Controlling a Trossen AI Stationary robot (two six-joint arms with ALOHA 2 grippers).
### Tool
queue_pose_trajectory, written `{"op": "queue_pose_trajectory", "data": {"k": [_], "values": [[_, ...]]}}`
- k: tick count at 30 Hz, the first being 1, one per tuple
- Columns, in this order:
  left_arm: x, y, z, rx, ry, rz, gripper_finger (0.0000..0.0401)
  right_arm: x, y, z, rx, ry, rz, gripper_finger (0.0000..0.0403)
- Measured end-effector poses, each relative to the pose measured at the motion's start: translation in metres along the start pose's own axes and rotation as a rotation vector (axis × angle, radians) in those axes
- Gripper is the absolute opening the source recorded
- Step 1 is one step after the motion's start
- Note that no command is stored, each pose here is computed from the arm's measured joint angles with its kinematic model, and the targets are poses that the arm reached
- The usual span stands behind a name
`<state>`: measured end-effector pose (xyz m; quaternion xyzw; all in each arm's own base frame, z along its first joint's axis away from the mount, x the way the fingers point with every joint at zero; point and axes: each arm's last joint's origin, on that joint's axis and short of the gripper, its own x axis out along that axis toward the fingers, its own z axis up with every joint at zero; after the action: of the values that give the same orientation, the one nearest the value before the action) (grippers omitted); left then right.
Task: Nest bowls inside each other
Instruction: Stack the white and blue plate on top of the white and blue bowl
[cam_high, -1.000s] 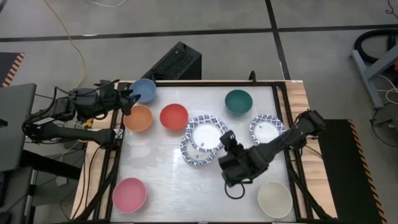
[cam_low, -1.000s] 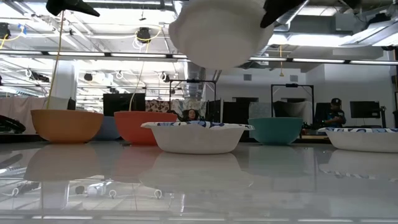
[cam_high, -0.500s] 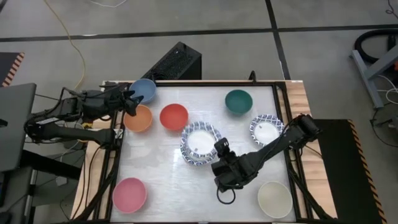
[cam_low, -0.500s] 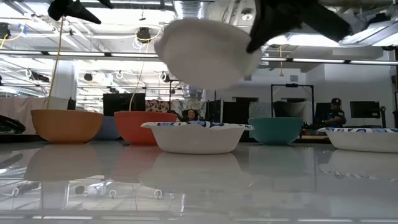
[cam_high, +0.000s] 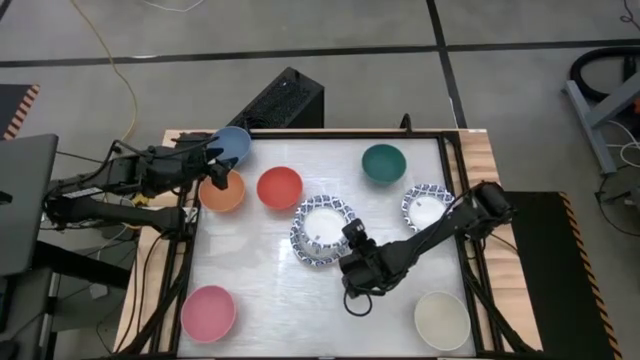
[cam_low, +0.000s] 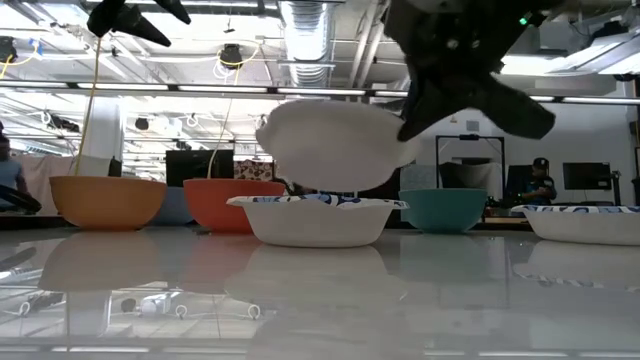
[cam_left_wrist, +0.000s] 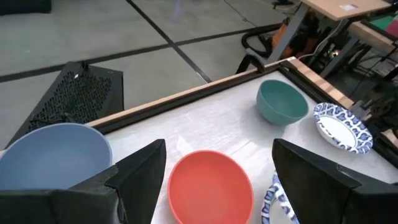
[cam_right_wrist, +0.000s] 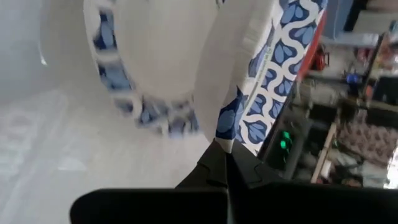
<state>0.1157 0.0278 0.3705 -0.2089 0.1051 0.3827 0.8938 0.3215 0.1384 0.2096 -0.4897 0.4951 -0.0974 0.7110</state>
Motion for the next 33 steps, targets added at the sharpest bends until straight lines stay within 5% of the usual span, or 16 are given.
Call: {"op": "queue_pose_trajectory", "data": {"k": [8, 20, 33], "values": [[0.002, -0.001, 0.000, 0.012, 0.000, 0.009, 0.0283, 0.011, 0.013, 0.004, -0.066, -0.104, 0.102, 0.0005], [0.001, -0.001, 0.000, 0.004, 0.000, 0.008, 0.0284, 0.018, 0.009, -0.001, -0.124, -0.043, 0.017, 0.0009], [0.001, -0.001, 0.000, 0.017, 0.000, 0.010, 0.0284, 0.029, 0.001, -0.006, -0.017, -0.013, 0.037, 0.0012]]}}
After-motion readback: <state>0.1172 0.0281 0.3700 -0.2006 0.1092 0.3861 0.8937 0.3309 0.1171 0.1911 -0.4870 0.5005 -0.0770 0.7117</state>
